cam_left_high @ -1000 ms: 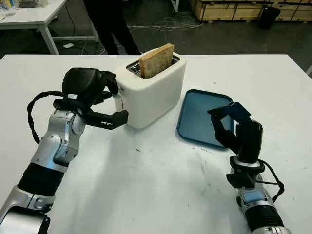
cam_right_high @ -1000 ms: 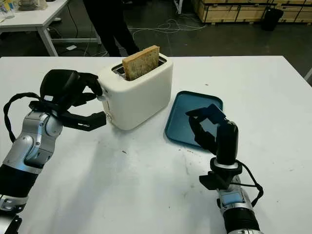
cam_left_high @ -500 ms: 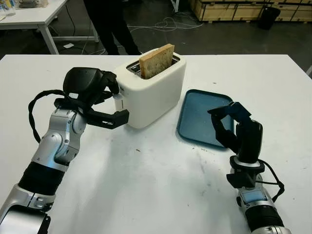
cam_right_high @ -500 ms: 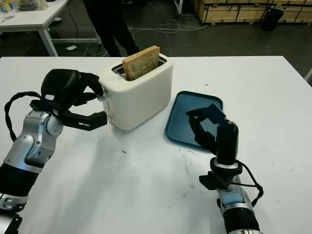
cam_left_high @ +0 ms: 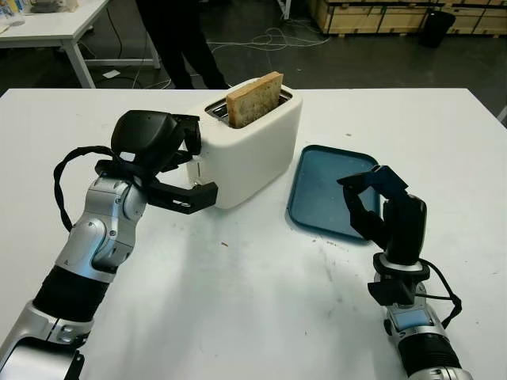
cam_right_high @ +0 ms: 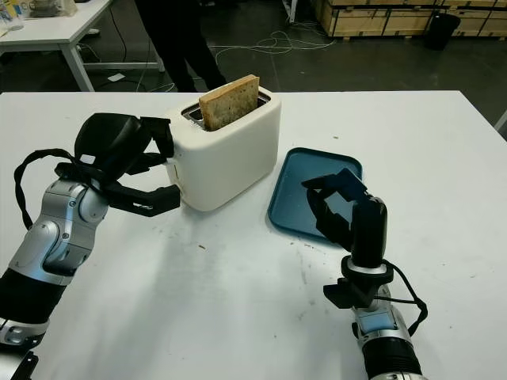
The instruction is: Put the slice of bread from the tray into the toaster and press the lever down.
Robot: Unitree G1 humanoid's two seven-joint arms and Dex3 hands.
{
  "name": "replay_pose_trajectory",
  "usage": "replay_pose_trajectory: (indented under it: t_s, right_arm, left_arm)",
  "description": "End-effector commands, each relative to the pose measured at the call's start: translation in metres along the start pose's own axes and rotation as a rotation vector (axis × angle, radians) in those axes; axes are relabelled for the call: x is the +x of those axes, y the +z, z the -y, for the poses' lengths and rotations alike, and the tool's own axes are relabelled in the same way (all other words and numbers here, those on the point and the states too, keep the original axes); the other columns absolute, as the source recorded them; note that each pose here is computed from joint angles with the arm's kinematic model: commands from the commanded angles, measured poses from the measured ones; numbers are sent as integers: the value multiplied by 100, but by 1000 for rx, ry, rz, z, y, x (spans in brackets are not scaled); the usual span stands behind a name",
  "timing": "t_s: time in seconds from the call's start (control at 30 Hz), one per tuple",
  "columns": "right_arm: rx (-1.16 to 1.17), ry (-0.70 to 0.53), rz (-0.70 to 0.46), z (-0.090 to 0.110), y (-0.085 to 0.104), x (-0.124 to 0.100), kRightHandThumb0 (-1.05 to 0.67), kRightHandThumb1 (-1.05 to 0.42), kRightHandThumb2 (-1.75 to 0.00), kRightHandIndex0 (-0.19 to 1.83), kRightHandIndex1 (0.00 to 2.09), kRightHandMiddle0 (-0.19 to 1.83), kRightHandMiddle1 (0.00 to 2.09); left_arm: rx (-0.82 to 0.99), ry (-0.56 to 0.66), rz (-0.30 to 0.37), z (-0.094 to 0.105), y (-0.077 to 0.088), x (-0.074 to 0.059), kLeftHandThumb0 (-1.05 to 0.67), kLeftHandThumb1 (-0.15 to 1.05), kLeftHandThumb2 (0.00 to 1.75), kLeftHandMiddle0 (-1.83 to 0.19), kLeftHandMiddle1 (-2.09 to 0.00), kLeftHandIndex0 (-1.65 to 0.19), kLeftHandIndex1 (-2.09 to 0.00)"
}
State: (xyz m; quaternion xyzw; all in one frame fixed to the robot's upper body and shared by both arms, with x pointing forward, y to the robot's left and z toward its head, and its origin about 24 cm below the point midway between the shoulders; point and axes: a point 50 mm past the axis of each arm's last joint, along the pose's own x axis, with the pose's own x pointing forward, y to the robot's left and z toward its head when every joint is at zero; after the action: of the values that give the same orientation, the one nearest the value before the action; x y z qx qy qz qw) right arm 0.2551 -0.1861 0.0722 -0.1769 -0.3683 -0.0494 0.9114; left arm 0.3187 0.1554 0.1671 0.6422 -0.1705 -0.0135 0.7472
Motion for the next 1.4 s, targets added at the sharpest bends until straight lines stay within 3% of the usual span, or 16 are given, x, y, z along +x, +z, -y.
replay_pose_trajectory:
  t_s: [0.0, 0.33, 0.43, 0.53, 0.6, 0.7, 0.8, 0.87, 1.1, 1.37]
  right_arm:
    - [-1, -10, -1, 1, 1, 1, -46, -92, -37, 65, 166, 63, 114]
    - [3, -11, 2, 1, 0, 1, -46, -92, -37, 64, 167, 63, 115]
    - [5, -12, 0, 1, 0, 0, -47, -92, -37, 65, 166, 63, 115]
    - [3, -8, -2, 1, 1, 1, -46, -92, -37, 65, 166, 63, 115]
    - [0, -7, 5, 1, 1, 1, -46, -92, -37, 65, 167, 63, 116]
    - [2, -8, 5, 0, 2, 2, -46, -92, -37, 65, 167, 63, 115]
    - [9, -8, 6, 0, 2, 2, -46, -92, -37, 65, 168, 63, 115]
    - [8, -7, 7, 0, 2, 2, -46, -92, -37, 64, 168, 63, 115]
    - [10, -12, 3, 1, 1, 3, -47, -92, -36, 65, 167, 64, 116]
    - [0, -15, 10, 1, 1, 3, -47, -92, -37, 66, 166, 64, 116]
  left_arm:
    - [11, -6, -4, 1, 1, -2, -25, 86, 1, -86, -175, -83, -141]
    - [28, -19, -22, 0, -2, 0, -24, 89, 2, -86, -175, -86, -125]
    - [44, -9, -25, 0, -4, -1, -24, 88, 2, -86, -175, -79, -146]
    - [57, 1, -31, -1, -5, -1, -24, 88, 1, -87, -175, -79, -148]
    - [58, -2, -33, -2, -6, -1, -23, 89, 1, -87, -175, -84, -136]
    - [52, -14, -32, -1, -7, -1, -25, 89, 1, -88, -174, -96, -99]
    - [48, -21, -31, 0, -7, -1, -25, 91, 1, -92, -160, -98, -38]
    - [41, -23, -31, 0, -6, -1, -24, 91, 1, -94, -155, -96, -18]
    - [45, -77, -43, 1, -5, 3, -18, 91, 2, -92, -173, -94, -5]
    - [47, -141, -50, 4, -4, 3, -23, 89, 3, -99, -175, -92, -1]
